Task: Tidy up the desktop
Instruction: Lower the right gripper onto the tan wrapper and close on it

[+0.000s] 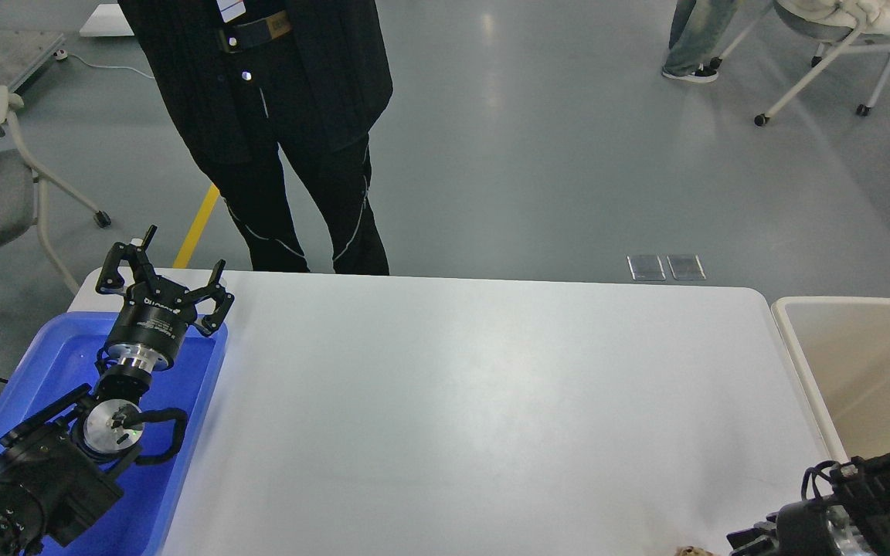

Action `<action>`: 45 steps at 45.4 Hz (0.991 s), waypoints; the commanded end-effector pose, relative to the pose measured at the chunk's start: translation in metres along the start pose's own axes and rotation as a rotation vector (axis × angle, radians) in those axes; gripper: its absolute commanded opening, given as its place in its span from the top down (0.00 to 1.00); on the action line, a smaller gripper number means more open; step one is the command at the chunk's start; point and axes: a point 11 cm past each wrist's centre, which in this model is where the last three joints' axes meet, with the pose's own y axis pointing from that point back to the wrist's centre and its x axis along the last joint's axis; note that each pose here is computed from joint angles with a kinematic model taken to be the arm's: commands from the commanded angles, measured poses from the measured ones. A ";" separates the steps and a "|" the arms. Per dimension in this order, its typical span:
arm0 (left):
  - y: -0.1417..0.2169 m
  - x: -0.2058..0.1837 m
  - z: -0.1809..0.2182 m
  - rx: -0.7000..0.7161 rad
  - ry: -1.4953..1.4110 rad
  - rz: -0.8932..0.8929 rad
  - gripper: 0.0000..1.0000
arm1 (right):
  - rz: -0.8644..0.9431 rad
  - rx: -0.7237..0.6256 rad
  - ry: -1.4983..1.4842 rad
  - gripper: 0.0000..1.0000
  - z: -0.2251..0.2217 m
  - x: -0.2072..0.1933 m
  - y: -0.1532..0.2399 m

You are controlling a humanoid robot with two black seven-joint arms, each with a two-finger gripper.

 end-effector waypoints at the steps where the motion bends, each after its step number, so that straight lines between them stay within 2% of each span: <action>1: 0.000 0.000 0.000 0.000 0.001 -0.001 0.00 | 0.020 -0.019 -0.016 0.00 0.011 -0.006 -0.015; 19: 0.000 0.000 0.000 0.000 0.001 -0.001 0.00 | 0.004 0.003 -0.026 0.00 0.005 -0.019 -0.025; 34: 0.000 0.000 0.000 0.000 0.001 -0.001 0.00 | 0.058 -0.016 -0.016 0.01 0.012 -0.025 -0.032; 40: 0.000 0.000 0.000 0.000 0.001 -0.001 0.00 | 0.093 -0.026 0.018 0.03 0.015 -0.028 -0.035; 45: 0.000 0.000 0.000 0.000 0.001 -0.001 0.00 | 0.086 -0.012 0.040 0.10 0.015 -0.033 -0.036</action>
